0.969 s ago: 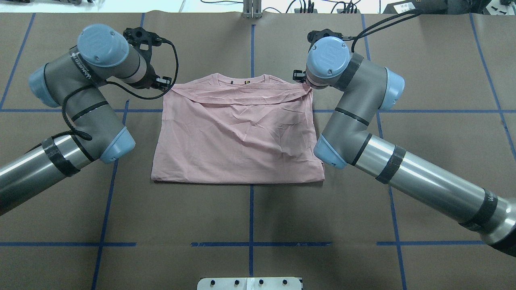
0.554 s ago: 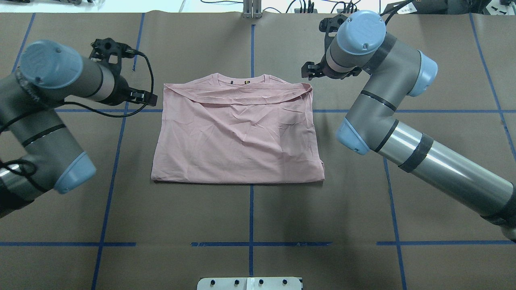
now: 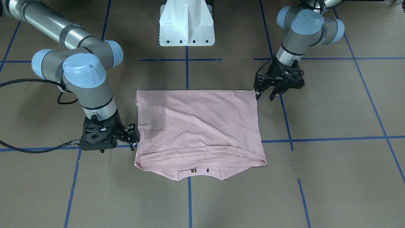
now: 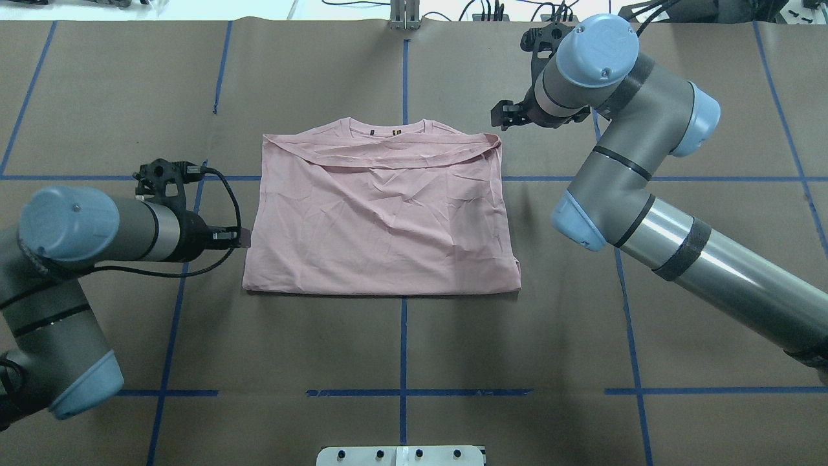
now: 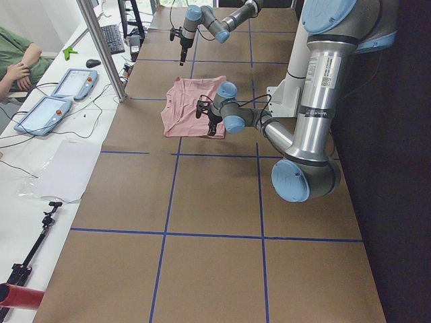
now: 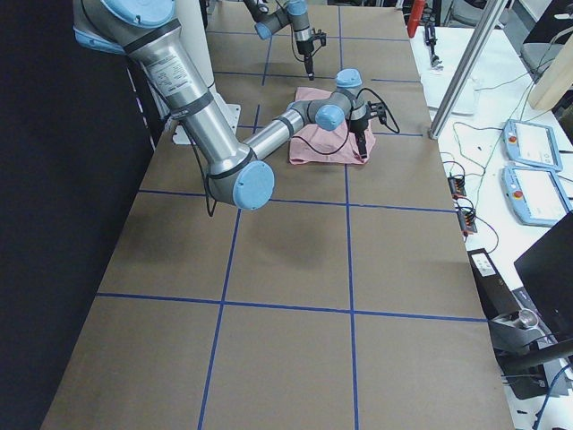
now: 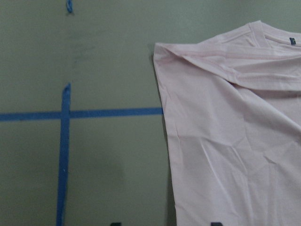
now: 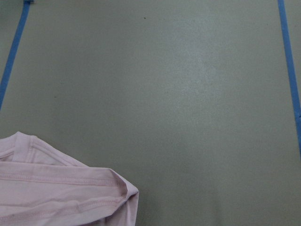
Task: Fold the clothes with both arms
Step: 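Lower the left gripper to the folded shirt's side edge and grasp it, then drag the folded shirt with the left gripper away from the robot, rotating it, then reach the right gripper to the shirt collar and pull it toward the robot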
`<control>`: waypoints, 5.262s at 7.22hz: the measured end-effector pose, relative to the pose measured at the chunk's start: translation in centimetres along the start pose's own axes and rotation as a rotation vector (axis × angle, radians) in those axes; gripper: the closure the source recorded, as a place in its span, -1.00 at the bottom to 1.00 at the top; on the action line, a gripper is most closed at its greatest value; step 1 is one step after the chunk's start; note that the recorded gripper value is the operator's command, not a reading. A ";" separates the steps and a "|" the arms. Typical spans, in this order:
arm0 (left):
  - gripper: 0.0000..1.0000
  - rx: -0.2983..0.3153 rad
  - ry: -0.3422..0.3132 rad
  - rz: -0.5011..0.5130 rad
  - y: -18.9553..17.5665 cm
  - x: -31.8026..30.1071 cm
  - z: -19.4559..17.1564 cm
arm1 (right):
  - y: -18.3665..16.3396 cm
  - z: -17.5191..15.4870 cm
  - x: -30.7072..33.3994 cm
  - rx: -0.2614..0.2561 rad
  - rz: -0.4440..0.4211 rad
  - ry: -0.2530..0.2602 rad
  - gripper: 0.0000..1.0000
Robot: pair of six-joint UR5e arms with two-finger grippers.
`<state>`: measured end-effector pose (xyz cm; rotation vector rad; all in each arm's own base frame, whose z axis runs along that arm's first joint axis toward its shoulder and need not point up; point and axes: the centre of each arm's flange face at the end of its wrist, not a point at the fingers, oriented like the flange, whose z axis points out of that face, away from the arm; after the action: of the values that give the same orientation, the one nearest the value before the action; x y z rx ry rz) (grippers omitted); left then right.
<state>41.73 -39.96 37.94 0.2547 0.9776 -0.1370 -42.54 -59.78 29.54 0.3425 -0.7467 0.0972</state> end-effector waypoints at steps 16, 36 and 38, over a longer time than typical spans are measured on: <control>1.00 0.147 -0.185 0.231 -15.5 -4.4 5.8 | -0.1 0.3 0.5 0.002 0.005 0.012 -1.00; -1.00 0.245 -0.178 0.420 -28.0 -10.6 5.3 | 2.0 9.4 -20.1 0.035 0.221 0.018 0.30; -1.00 0.245 -0.178 0.420 -28.0 -10.6 5.2 | 2.3 9.4 -20.2 0.034 0.217 0.018 0.34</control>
<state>33.64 -68.32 45.35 0.6555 0.7118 0.1053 -63.92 -60.15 22.85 0.2921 -0.7635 0.3179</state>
